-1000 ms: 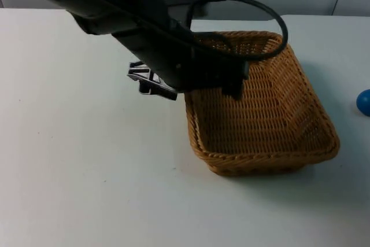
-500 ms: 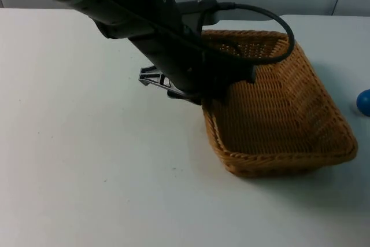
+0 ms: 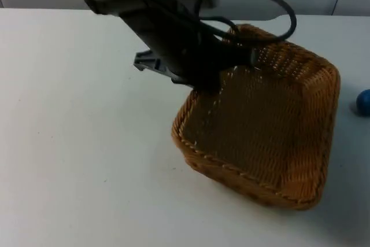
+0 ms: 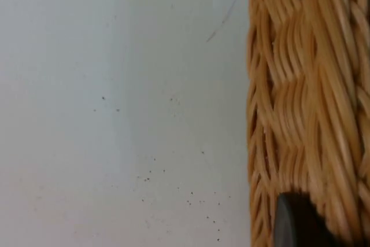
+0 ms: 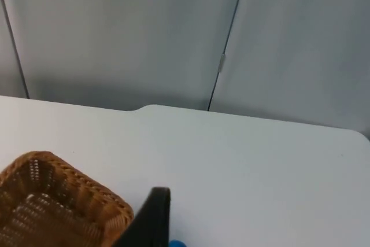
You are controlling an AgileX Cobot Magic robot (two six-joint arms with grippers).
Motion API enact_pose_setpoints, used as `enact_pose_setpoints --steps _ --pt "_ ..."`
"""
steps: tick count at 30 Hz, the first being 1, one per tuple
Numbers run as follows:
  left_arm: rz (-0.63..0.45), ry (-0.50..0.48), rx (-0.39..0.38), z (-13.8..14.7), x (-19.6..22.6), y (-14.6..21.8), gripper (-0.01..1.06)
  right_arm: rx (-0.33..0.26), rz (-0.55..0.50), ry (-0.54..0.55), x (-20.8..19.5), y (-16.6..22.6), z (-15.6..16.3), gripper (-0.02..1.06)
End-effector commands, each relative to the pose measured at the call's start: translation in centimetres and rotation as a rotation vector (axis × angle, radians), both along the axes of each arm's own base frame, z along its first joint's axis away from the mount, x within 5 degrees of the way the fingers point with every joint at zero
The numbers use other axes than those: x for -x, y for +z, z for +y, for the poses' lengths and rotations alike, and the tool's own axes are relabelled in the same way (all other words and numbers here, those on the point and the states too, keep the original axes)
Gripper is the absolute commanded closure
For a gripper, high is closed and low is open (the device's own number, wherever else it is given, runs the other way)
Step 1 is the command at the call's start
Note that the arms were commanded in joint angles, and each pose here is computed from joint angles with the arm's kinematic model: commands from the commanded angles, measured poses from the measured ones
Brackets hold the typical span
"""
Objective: Pick up the basket with the left hand and place the ball into the basket with the right hand.
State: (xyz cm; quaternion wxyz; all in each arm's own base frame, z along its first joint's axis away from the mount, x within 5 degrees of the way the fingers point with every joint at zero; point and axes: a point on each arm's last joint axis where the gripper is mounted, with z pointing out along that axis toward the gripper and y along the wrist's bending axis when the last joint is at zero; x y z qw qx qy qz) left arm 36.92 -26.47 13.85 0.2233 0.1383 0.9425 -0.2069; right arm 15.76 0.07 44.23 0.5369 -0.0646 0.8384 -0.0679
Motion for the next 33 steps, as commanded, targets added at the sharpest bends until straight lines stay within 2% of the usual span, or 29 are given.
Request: enact_pose_setpoints --steps 1,2,5,6,9,11,14,15,20,23,28,33 --pt "-0.037 0.061 0.048 1.7 -0.9 3.2 1.05 0.024 -0.025 -0.009 -0.1 0.3 -0.1 0.04" --pt "-0.034 0.093 0.061 2.5 -1.3 4.0 1.05 0.041 -0.024 -0.019 -0.1 0.3 -0.3 0.04" --pt "-0.003 0.224 0.111 6.2 -2.6 6.5 1.05 0.031 -0.007 -0.053 -0.4 0.0 -0.5 0.04" --pt "-0.003 0.224 0.111 6.2 -2.6 6.5 1.05 0.031 -0.007 -0.053 -0.4 0.0 -0.5 0.04" --pt "0.037 0.321 0.154 8.9 -3.5 8.7 1.05 0.033 0.041 -0.054 -1.5 -0.8 -0.4 0.04" --pt "0.044 0.341 0.166 9.3 -3.6 9.2 1.05 0.024 0.059 -0.059 -2.1 -1.1 -0.4 0.04" --pt "0.056 0.433 0.226 10.1 -3.7 10.7 1.05 -0.023 0.111 -0.086 -3.9 -2.2 -0.3 0.04" --pt "0.058 0.440 0.232 10.1 -3.6 10.8 1.05 -0.037 0.115 -0.092 -4.3 -2.4 -0.2 0.04" --pt "0.061 0.444 0.234 10.1 -3.6 10.9 1.05 -0.031 0.149 -0.091 -5.5 -3.3 -0.1 0.04" --pt "0.049 0.429 0.227 10.1 -3.6 10.9 1.05 -0.024 0.172 -0.076 -6.5 -5.6 0.0 0.04" --pt "0.023 0.404 0.214 10.1 -3.7 11.0 1.05 -0.035 0.150 -0.037 -7.2 -10.0 0.4 0.04" --pt "0.001 0.400 0.212 10.2 -3.8 11.0 1.05 -0.033 0.122 -0.003 -7.5 -12.1 0.7 0.04"
